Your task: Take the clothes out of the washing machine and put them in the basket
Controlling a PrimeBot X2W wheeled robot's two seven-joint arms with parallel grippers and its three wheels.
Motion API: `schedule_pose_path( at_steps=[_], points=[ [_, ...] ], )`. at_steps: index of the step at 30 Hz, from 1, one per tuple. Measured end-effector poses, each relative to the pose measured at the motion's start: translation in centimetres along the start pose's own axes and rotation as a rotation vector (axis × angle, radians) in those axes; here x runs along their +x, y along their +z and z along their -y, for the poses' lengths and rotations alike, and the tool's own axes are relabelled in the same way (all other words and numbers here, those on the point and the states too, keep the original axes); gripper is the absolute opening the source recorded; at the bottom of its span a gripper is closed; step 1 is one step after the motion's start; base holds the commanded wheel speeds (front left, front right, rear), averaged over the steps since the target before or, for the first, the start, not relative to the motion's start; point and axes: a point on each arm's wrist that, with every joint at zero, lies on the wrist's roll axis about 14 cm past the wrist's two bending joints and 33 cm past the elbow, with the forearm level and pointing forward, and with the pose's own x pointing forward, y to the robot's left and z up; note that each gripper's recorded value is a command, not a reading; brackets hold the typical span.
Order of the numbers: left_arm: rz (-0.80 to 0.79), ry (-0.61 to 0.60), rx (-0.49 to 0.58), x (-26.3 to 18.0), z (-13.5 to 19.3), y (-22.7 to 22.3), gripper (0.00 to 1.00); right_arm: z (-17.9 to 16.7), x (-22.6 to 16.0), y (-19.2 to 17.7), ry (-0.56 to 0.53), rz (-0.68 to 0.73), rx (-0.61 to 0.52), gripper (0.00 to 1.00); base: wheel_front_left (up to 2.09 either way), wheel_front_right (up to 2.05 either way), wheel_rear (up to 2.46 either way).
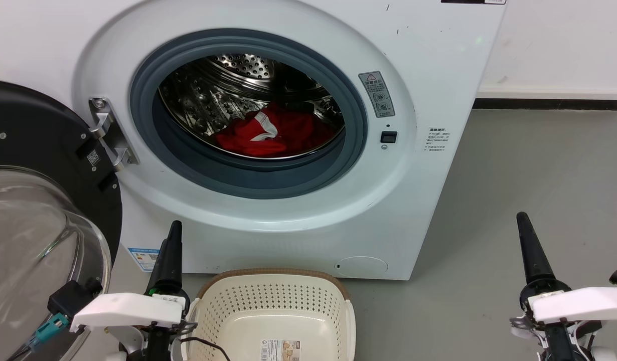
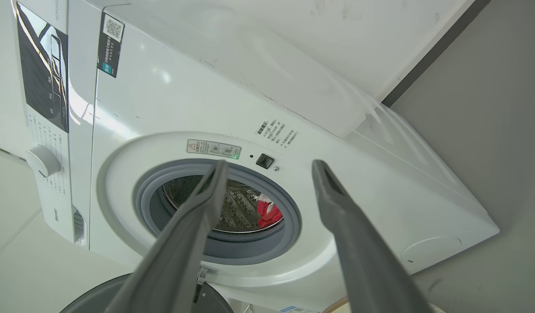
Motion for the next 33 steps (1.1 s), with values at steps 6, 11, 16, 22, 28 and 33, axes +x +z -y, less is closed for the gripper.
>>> schedule_pose_path(
  at_steps=[6, 11, 16, 22, 28, 33],
  points=[
    [0.004, -0.017, 0.117, 0.0, 0.5, 0.0, 1.0, -0.7, 0.1, -0.1, 0.025, 0.0, -0.148, 1.0, 0.0, 0.0, 0.0],
    [0.004, -0.033, 0.213, 0.0, 0.9, -0.1, 1.0, -0.9, 0.1, -0.3, 0.037, -0.002, -0.251, 1.0, 0.0, 0.0, 0.0],
    [0.008, -0.05, 0.3, 0.1, 1.3, -0.2, 1.0, -1.1, 0.1, -0.5, 0.046, -0.004, -0.338, 1.0, 0.0, 0.0, 0.0],
    [0.015, -0.065, 0.397, 0.1, 1.7, -0.2, 1.0, -1.0, -0.1, -0.5, 0.049, 0.001, -0.436, 1.0, 0.0, 0.0, 0.0],
    [0.016, -0.077, 0.488, 0.0, 1.8, -0.3, 1.0, -1.1, -0.1, -0.6, 0.059, 0.006, -0.525, 1.0, 0.0, 0.0, 0.0],
    [0.013, -0.087, 0.558, -0.1, 1.9, -0.5, 1.0, -1.1, -0.1, -0.8, 0.067, -0.002, -0.588, 1.0, 0.0, 0.0, 0.0]
  ],
)
